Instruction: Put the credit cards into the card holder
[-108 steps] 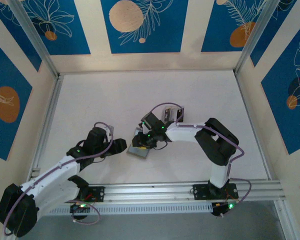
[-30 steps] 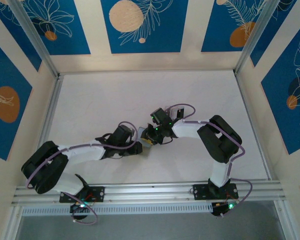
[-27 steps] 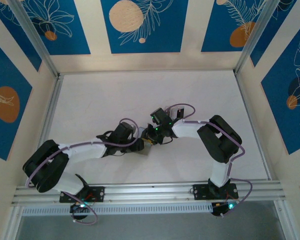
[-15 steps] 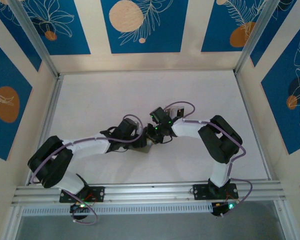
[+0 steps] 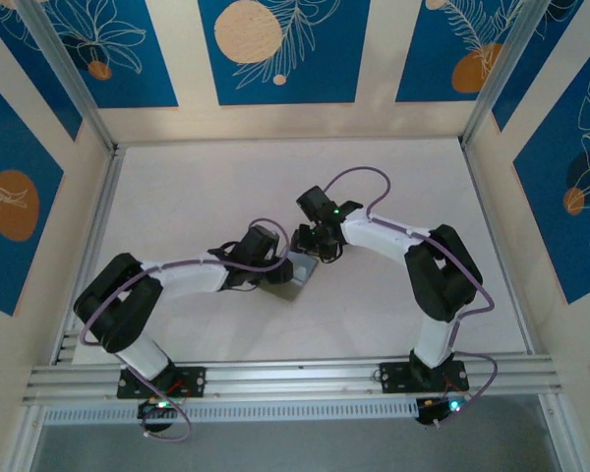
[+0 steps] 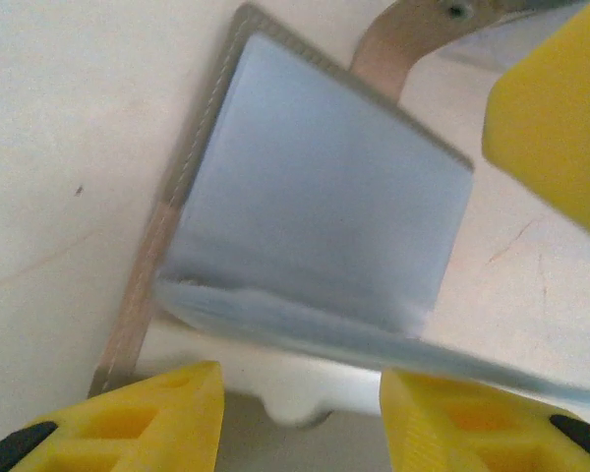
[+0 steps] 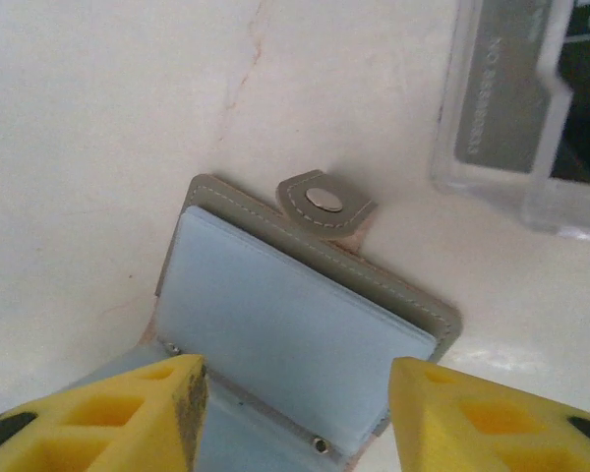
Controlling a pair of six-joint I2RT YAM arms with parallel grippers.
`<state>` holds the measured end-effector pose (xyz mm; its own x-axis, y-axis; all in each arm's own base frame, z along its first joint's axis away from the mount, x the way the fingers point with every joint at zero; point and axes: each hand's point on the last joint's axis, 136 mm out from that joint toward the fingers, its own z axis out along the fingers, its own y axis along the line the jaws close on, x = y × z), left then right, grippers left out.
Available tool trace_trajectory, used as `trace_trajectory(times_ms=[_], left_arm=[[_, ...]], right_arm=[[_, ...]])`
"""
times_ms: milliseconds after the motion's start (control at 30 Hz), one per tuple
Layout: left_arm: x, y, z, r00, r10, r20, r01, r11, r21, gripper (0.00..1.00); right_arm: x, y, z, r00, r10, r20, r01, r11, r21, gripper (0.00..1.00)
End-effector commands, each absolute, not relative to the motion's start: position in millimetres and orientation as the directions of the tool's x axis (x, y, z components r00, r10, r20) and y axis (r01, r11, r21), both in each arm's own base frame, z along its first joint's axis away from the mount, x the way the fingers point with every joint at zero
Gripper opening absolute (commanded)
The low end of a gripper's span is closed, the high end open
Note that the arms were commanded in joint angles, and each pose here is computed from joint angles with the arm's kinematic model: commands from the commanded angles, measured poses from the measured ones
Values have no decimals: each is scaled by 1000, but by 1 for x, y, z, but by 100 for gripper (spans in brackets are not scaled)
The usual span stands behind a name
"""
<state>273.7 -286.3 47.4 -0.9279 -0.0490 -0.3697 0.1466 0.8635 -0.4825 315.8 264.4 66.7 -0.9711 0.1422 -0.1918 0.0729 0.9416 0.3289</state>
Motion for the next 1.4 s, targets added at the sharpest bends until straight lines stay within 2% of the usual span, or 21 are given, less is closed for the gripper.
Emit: trace_trajectory(times_ms=[0,167,267,567,633,1067,1367], left_arm=[[289,-290,52,-918,-36,-395,165,871,-463,45],[296,-293,48,-917,-16,-398,172,885,-433,45],[297,-292,43,-919,-2,-395,176,893,-413,44],[290,-284,18,-931,54,-360,192,913,-360,44],[287,-279,14,-932,73,-354,200,921,-335,44],[277,-248,10,-927,152,-343,242,941,-236,43],[279,-259,17,-917,200,-345,298,919,-258,44]], right_arm=[[322,258,65,-976,86,-198,29,960,277,48],[344,264,61,-977,55,-207,1,968,252,33],[354,267,56,-978,41,-206,-9,972,234,27],[363,271,33,-983,8,-186,-29,980,196,26],[360,266,28,-985,10,-173,-19,986,166,21],[293,239,2,-994,23,-103,14,995,96,17],[232,242,-9,-995,83,-56,73,985,155,17]])
